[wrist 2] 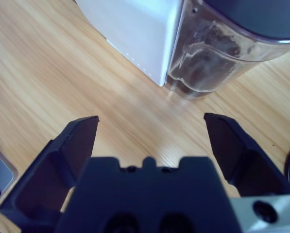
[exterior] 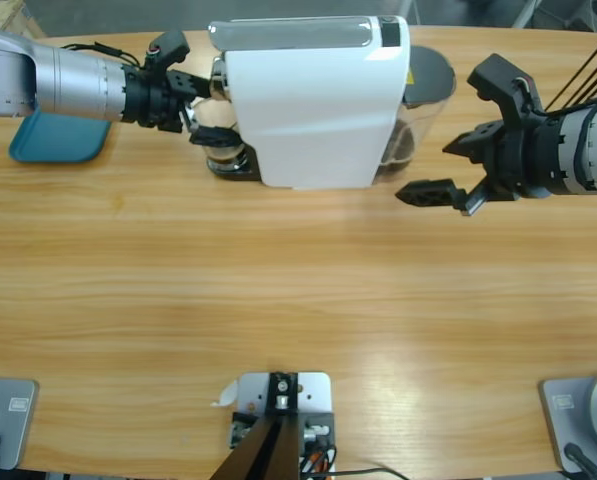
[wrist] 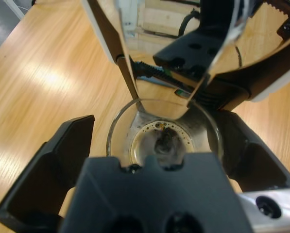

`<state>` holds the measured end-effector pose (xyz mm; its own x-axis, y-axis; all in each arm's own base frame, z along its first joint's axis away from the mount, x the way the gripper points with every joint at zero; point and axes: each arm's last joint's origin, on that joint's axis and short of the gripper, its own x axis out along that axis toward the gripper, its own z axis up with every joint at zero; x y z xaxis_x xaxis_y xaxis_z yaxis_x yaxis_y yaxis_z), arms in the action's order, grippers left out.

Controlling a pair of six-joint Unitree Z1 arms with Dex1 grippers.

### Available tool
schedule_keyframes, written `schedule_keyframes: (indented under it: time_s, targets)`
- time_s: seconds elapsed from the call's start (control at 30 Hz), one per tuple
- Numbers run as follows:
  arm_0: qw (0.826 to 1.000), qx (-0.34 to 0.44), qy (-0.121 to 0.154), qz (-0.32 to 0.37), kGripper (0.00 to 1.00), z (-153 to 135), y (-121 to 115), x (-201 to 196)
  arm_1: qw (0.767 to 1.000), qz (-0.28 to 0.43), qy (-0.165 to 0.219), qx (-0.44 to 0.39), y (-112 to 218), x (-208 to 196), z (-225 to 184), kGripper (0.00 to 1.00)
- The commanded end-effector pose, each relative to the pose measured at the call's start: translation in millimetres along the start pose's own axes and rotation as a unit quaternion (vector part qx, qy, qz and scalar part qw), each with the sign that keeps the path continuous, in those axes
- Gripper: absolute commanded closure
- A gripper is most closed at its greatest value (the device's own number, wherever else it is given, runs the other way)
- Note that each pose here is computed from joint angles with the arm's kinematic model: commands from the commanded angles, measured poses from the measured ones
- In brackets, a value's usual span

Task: Pour coffee

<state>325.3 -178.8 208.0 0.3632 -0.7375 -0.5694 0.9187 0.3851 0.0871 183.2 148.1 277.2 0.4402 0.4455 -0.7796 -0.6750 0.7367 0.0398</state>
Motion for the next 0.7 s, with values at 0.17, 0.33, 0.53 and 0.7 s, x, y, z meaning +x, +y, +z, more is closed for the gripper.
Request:
schedule_keyframes:
  time_s: [0.17,0.33,0.53,0.7]
  targets:
    - [0.999,-0.03,0.015,-0.014,0.147,-13,-1,17,1.0,0.003,0.019,0.012,-5,10,-7,0.0]
    - [0.999,-0.032,0.02,-0.016,0.014,-16,-5,14,1.0,0.002,0.017,0.012,-5,9,-8,0.0]
    - [0.999,-0.034,0.025,-0.021,0.009,-19,-11,12,1.0,0.002,0.015,0.012,-5,8,-8,0.0]
    - [0.999,-0.037,0.031,-0.023,0.009,-23,-16,8,1.0,0.002,0.016,0.012,-5,8,-8,0.0]
